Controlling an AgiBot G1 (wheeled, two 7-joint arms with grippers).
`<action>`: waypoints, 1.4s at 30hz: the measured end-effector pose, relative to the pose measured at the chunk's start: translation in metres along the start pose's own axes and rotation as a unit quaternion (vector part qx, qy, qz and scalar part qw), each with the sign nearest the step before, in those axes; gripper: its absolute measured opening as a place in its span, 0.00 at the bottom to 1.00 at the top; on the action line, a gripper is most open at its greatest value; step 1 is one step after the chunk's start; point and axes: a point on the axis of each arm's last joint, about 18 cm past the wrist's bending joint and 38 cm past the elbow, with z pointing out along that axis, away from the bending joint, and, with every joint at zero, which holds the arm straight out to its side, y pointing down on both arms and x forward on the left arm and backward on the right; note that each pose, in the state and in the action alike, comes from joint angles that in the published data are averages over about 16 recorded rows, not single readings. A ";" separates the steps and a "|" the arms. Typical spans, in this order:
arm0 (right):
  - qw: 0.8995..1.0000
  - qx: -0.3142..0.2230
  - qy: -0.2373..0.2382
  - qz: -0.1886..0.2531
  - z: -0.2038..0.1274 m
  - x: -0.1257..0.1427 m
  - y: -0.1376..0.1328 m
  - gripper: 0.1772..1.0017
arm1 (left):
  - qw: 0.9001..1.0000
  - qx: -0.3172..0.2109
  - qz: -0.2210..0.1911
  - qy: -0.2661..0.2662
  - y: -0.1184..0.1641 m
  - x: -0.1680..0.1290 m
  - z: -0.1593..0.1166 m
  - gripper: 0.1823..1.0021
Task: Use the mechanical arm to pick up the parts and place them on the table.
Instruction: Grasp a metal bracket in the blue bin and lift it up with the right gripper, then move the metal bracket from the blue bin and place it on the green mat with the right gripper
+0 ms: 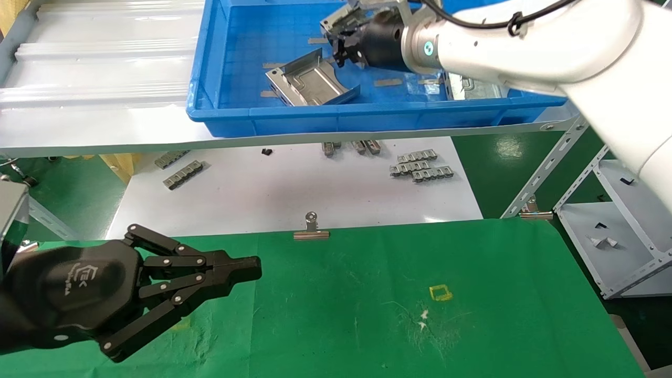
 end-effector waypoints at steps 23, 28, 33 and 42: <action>0.959 0.085 -0.224 -0.151 -0.161 0.037 -0.003 0.02 | 1.000 0.000 0.000 0.000 0.000 0.000 0.000 0.12; 0.935 0.081 -0.289 -0.190 -0.203 0.032 0.028 0.02 | 1.000 0.000 0.000 0.000 0.000 0.000 0.000 0.20; 0.917 0.063 -0.337 -0.206 -0.235 0.027 0.065 0.02 | 1.000 0.000 0.000 0.000 0.000 0.000 0.000 0.33; 0.901 0.009 -0.380 -0.209 -0.261 0.017 0.144 0.02 | 1.000 0.000 0.000 0.000 0.000 0.000 0.000 0.58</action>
